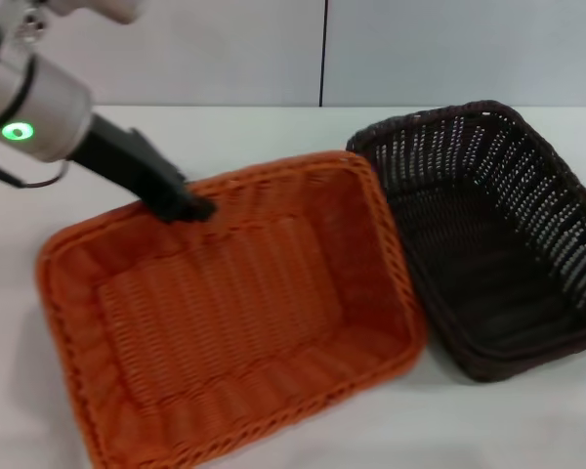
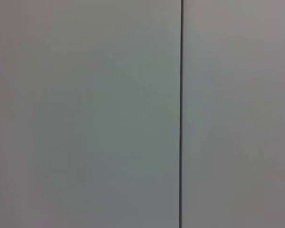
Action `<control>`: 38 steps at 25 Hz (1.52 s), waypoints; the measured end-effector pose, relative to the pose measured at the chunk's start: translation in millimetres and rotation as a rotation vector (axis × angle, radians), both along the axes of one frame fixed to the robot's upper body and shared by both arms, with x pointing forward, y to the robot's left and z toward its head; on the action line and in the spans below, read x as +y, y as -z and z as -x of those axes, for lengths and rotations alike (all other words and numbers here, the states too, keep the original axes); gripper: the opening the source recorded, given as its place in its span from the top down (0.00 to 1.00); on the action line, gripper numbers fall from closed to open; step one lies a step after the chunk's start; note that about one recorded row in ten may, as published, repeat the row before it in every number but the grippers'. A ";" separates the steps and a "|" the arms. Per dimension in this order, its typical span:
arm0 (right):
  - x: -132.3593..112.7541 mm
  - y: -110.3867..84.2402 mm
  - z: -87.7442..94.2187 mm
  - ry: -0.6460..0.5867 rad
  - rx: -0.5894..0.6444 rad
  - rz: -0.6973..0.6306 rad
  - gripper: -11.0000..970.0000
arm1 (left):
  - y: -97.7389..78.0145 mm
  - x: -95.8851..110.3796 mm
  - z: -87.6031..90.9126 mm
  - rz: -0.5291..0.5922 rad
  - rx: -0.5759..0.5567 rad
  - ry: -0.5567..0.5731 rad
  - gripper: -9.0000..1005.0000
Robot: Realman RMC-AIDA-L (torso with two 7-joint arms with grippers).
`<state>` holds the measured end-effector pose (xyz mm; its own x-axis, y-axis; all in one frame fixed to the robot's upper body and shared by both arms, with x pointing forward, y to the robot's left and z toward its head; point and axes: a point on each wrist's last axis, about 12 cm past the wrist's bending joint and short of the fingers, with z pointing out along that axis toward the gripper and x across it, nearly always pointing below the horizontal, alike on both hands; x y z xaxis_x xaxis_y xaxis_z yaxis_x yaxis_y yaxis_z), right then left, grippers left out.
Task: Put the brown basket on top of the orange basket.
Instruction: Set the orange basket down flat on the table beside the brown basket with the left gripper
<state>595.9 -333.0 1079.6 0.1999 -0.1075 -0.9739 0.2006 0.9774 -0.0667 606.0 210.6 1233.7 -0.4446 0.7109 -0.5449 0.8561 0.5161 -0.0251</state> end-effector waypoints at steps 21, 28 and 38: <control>-1.7 10.2 9.7 0.013 0.030 -0.010 0.35 | 3.9 -65.1 -2.9 0.157 -0.002 0.231 0.82; -1.5 10.4 9.8 0.010 0.031 -0.008 0.35 | 1.8 -58.0 0.9 0.171 0.017 0.179 0.81; 0.8 9.0 7.9 -0.002 0.029 0.000 0.35 | -3.0 -53.6 4.7 0.180 -0.012 0.158 0.52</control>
